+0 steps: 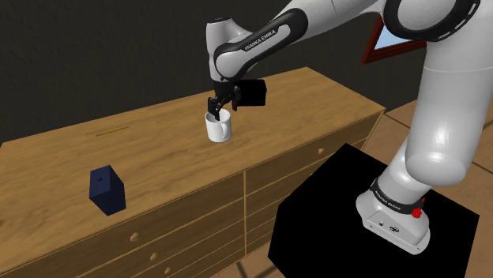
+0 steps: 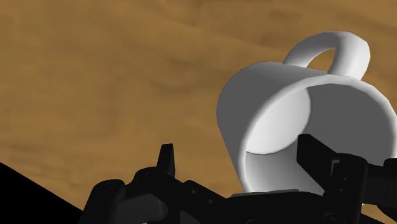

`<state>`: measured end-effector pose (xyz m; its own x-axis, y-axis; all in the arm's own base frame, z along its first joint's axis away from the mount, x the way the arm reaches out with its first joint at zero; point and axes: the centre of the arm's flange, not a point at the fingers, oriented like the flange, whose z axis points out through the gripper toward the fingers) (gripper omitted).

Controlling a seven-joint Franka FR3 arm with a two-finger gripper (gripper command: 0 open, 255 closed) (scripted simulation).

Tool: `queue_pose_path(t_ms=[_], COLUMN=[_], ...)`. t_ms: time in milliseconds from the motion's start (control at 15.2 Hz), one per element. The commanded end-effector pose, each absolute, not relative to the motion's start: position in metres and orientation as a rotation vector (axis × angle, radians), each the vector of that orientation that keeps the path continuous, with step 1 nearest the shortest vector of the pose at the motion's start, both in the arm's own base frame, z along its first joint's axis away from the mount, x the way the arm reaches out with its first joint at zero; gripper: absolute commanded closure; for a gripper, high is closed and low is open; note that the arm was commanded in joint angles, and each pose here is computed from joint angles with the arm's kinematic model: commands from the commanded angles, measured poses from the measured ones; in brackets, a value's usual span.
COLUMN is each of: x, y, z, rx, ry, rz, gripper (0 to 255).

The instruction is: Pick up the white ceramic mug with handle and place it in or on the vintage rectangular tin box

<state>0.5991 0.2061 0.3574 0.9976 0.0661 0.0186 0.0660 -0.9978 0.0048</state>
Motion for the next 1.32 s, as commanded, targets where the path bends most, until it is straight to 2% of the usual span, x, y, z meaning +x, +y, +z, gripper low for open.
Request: queue_pose_path(t_ms=[0, 396, 462, 1254], x=[0.598, 0.598, 0.598, 0.598], y=[0.206, 0.206, 0.206, 0.206], z=[0.354, 0.354, 0.354, 0.369], rx=[3.136, 3.136, 3.136, 3.136], ry=[0.104, 0.104, 0.104, 0.104], rz=[0.03, 0.03, 0.03, 0.03], gripper=[0, 0, 255, 255])
